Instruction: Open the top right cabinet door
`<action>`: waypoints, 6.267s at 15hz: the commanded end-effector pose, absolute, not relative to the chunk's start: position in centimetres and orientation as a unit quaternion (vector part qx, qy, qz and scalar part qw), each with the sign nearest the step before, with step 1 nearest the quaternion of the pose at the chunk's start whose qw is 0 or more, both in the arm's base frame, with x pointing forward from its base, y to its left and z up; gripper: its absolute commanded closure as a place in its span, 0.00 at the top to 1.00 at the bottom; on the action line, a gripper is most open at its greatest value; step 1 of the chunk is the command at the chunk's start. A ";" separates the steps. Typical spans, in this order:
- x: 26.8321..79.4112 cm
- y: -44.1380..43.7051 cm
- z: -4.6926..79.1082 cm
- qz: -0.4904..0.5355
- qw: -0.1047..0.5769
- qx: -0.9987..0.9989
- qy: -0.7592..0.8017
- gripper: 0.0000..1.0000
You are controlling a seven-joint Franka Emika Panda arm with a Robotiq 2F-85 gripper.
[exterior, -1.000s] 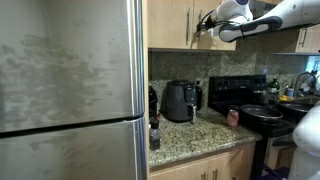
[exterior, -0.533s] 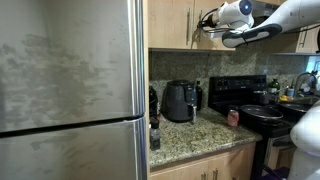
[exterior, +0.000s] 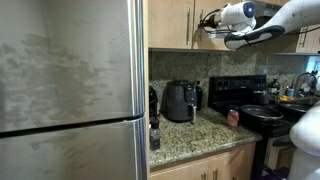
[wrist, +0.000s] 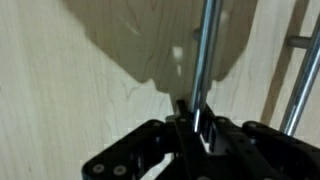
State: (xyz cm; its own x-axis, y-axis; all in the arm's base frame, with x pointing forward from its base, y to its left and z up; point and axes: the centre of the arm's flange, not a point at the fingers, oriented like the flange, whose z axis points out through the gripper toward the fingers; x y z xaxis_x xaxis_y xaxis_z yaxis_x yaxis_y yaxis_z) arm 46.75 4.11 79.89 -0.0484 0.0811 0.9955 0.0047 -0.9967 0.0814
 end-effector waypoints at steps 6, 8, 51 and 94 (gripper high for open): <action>32.4 2.9 77.4 0.685 0.085 0.720 -0.070 0.04; 29.7 2.7 75.9 0.671 0.100 0.727 -0.101 0.04; 47.0 2.3 82.5 0.612 0.048 0.789 0.006 1.00; 44.5 3.8 75.4 0.665 0.217 0.708 -0.096 0.04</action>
State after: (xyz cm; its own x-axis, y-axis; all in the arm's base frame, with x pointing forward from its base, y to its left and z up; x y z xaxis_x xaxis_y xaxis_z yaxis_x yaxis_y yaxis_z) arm 48.40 9.02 78.86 0.0143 0.1373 0.9904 -0.3127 -0.9402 0.1348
